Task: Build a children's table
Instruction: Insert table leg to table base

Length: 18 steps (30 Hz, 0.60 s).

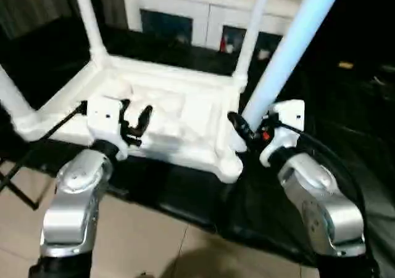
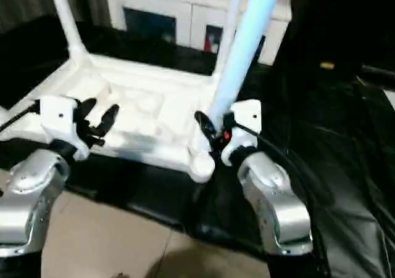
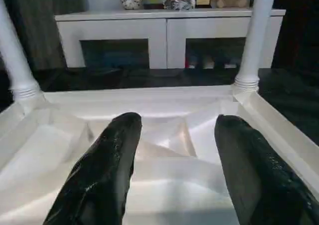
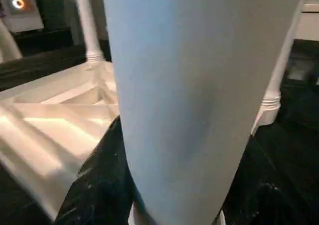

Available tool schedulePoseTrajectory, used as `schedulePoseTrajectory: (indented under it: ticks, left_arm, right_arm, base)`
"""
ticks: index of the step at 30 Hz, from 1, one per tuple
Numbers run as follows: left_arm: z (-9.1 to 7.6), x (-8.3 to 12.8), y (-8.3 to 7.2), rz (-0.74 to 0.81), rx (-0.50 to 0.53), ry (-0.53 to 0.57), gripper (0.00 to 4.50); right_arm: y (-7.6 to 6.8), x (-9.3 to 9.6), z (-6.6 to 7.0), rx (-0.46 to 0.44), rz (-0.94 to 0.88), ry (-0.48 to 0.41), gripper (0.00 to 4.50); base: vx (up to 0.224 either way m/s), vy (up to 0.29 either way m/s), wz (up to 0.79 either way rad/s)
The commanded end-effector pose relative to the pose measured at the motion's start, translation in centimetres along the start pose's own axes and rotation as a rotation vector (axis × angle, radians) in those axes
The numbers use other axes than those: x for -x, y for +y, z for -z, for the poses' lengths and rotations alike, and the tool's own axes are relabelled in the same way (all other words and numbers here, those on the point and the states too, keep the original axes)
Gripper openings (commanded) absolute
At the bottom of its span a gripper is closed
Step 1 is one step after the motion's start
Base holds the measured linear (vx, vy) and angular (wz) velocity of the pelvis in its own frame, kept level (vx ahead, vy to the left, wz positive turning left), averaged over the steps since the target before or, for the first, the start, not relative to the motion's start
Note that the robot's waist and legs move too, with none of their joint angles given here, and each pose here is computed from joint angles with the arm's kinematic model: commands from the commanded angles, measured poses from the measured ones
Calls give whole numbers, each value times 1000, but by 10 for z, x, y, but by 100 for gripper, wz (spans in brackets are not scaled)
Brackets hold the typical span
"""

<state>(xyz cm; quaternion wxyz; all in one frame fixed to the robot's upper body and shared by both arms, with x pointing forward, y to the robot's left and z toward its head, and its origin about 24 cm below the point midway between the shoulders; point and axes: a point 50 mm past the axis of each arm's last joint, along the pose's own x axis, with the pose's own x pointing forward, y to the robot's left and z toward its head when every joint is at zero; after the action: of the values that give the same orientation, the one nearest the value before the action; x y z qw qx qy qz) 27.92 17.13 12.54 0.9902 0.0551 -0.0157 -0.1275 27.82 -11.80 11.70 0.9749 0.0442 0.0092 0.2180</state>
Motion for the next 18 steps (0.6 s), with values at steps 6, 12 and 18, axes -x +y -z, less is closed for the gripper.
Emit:
schedulePoseTrajectory:
  ticks: [6, 12, 18]
  left_arm:
    - [-3, -5, -6, 39, 13, -2, 276]
    - [-3, -7, -8, 42, 19, -4, 276]
    - [-1, -7, -8, 42, 34, 2, 276]
  right_arm:
    - [-6, 6, 0, -32, 25, -19, 186]
    - [-7, 9, 1, -28, 41, -17, 186]
    - [-5, 8, 3, -4, 25, 13, 186]
  base:
    - [133, -5, -10]
    - [114, 28, -47]
    - [-41, 10, -22]
